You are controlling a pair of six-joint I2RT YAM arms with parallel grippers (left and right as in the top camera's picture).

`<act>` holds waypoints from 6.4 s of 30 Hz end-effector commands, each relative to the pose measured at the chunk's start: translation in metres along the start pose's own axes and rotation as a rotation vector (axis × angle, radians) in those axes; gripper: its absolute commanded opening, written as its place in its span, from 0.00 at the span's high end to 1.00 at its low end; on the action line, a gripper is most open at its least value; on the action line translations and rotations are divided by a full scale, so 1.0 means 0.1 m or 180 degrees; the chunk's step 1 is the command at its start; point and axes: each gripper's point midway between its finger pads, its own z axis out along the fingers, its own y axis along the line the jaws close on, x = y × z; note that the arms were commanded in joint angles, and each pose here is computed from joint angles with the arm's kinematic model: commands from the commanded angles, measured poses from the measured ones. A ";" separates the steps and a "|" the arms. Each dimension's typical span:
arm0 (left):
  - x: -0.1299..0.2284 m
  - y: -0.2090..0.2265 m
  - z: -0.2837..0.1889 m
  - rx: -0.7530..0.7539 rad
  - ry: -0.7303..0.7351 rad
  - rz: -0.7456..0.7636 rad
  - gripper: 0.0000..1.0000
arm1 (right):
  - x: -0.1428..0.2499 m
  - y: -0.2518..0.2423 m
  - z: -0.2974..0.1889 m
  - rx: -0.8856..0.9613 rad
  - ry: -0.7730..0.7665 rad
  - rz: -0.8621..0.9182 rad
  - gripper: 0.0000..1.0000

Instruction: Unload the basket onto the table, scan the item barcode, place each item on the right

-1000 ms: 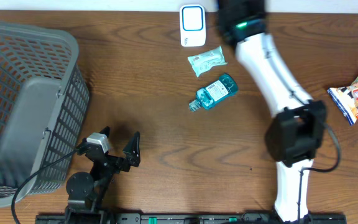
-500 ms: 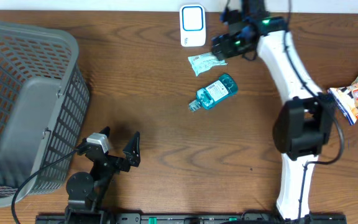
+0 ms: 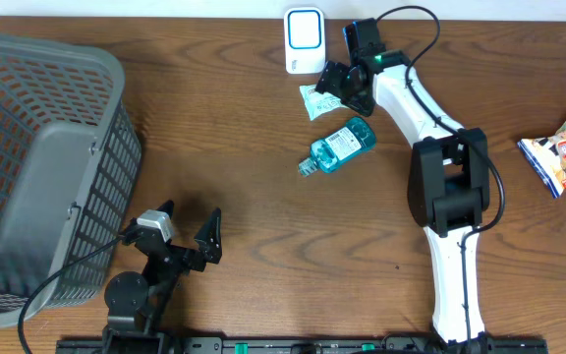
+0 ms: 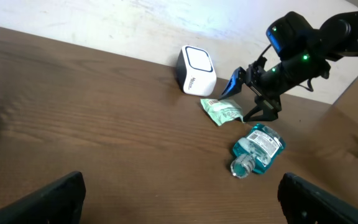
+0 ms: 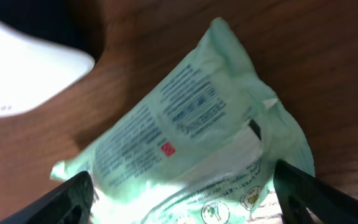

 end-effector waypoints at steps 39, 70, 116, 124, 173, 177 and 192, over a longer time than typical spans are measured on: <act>0.15 0.04 0.02 -0.0008 0.0118 -0.0034 0.01 | -0.81 -4.15 -2.20 0.2910 -0.0444 0.1761 0.99; 0.15 0.04 0.02 -0.0009 0.0119 -0.0034 0.01 | -0.47 -1.03 -1.82 0.0275 0.0093 -0.1467 0.11; 0.15 0.04 0.02 -0.0008 0.0118 -0.0034 0.01 | 0.98 0.13 -0.08 0.0395 0.0814 -0.2870 0.88; 0.15 0.04 0.02 -0.0009 0.0119 -0.0034 0.01 | 0.84 0.54 -0.62 0.0079 0.0616 -0.2876 0.93; 0.15 0.04 0.02 -0.0008 0.0118 -0.0034 0.01 | 1.08 0.78 -1.90 0.0034 0.0386 -0.2638 0.98; 0.15 0.04 0.02 -0.0008 0.0118 -0.0034 0.01 | 0.95 0.85 -1.94 0.0049 0.0155 -0.2648 0.98; 0.15 0.04 0.02 -0.0008 0.0118 -0.0034 0.01 | 0.78 0.80 -1.91 0.0445 -0.0211 -0.2341 0.93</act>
